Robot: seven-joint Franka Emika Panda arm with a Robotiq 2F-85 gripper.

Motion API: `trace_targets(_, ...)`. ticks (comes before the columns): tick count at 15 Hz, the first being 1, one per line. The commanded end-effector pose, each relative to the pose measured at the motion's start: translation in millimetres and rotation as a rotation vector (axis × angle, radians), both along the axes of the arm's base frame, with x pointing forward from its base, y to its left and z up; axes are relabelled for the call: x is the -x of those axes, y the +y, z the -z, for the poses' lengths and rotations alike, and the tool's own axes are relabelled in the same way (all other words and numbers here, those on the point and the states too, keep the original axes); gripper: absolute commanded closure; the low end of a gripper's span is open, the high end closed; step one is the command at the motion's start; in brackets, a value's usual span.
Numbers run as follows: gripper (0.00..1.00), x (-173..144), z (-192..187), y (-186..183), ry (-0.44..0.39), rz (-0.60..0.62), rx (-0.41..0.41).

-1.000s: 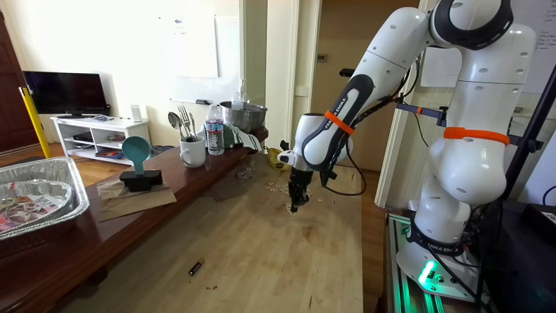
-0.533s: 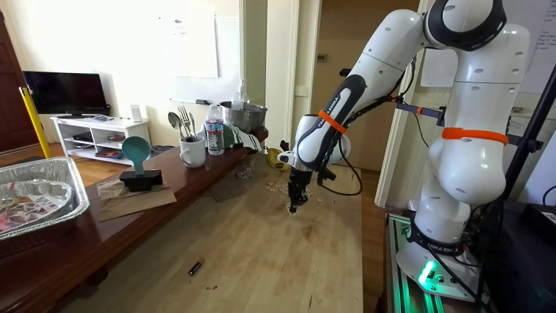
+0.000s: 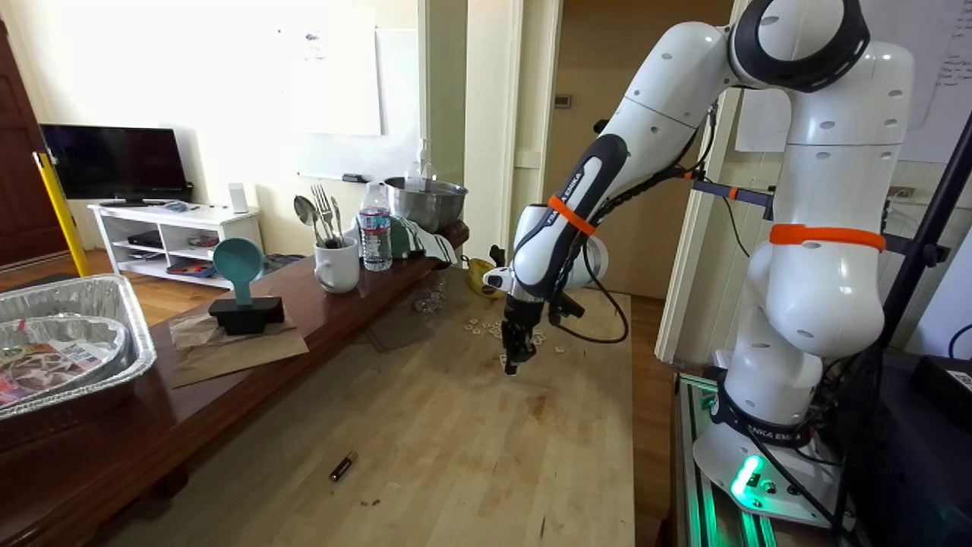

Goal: Replace L with M on the letters on the left to spell the word MUST

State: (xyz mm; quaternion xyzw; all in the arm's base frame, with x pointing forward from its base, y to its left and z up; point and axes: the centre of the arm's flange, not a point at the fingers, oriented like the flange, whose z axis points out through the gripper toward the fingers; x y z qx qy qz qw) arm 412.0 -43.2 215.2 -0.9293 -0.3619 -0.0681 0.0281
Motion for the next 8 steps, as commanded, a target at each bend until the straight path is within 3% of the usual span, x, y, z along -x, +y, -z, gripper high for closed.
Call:
trace_targets(1,1.00,3.5,18.0,-11.0,0.046,-0.047,-0.008)
trace_targets(8,1.00,28.6,11.9,-24.1,0.097,-0.137,-0.006)
